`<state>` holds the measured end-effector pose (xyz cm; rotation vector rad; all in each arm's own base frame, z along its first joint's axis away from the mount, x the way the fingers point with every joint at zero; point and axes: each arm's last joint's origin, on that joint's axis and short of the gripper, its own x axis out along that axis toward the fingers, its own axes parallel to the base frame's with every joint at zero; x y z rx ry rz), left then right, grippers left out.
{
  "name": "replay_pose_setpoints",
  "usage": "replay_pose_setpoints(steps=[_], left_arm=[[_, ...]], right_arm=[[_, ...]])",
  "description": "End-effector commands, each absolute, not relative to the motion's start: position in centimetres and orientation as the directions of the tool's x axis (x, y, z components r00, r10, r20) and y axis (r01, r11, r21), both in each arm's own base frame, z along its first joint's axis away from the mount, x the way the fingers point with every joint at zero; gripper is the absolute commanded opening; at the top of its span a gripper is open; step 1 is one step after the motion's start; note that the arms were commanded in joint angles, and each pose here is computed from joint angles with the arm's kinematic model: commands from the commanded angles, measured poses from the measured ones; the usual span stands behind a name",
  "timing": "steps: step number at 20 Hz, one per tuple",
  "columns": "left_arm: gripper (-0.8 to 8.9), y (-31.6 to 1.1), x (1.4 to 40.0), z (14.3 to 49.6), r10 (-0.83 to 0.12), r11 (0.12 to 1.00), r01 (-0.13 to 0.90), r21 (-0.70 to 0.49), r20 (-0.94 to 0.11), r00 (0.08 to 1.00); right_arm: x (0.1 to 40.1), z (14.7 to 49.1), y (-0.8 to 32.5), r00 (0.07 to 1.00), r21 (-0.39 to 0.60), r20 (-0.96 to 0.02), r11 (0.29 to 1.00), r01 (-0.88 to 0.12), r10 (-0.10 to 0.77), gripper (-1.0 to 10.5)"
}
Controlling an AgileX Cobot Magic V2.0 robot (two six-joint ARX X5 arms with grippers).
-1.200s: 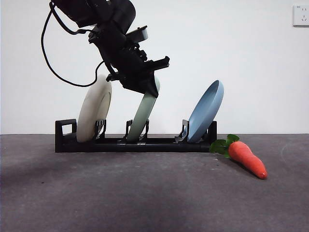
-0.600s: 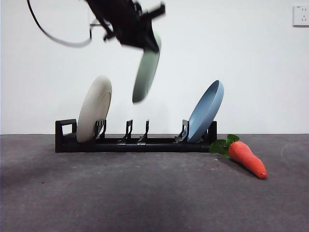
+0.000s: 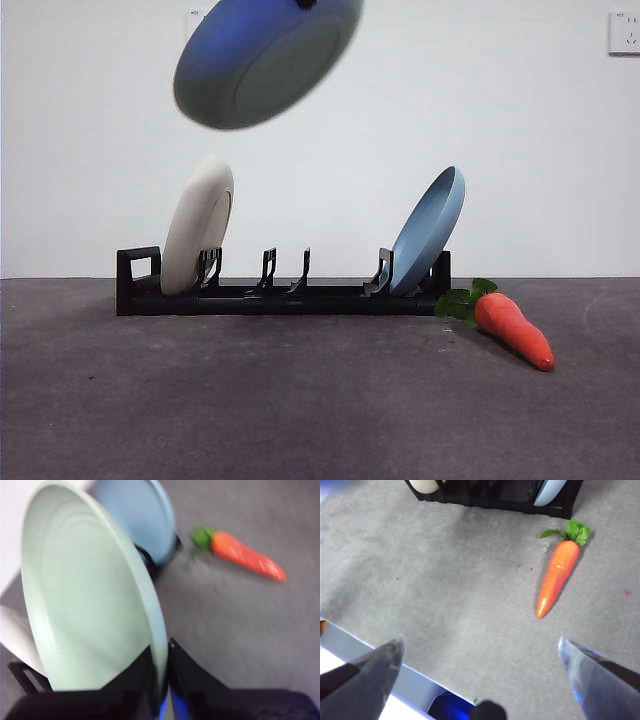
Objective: Take the green plate from the plate rack,put the plate on the table,take the carrot from the table,put the carrot in the plate
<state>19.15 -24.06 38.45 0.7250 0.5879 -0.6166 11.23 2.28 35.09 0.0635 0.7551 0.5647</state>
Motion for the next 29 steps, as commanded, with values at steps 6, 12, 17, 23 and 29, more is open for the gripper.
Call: replay_pose_setpoints(steps=[6, 12, 17, 23, 29], left_arm=[[-0.06, -27.5, 16.2, 26.8, -0.137, 0.369, 0.723, 0.584, -0.735, 0.664], [-0.06, -28.3, 16.7, 19.1, -0.059, 0.32, 0.726, 0.608, -0.752, 0.656], [-0.07, -30.1, 16.7, 15.0, -0.034, 0.274, 0.747, 0.605, -0.77, 0.637], [2.24, -30.8, 16.1, 14.4, -0.115, 0.351, 0.803, 0.481, -0.829, 0.547], [4.1, -30.5, 15.9, 15.7, -0.126, 0.363, 0.795, 0.485, -0.82, 0.558]], right_arm=[[11.2, 35.2, 2.3, 0.59, 0.255, -0.626, 0.849, -0.463, 0.51, 6.9], [11.4, 35.2, 2.3, 0.587, 0.257, -0.629, 0.849, -0.462, 0.509, 6.9], [11.9, 34.9, 2.4, 0.573, 0.265, -0.643, 0.85, -0.456, 0.508, 6.9], [12.3, 34.8, 2.4, 0.561, 0.272, -0.654, 0.85, -0.451, 0.507, 6.9], [12.4, 34.7, 2.4, 0.561, 0.275, -0.655, 0.851, -0.448, 0.506, 6.9]])
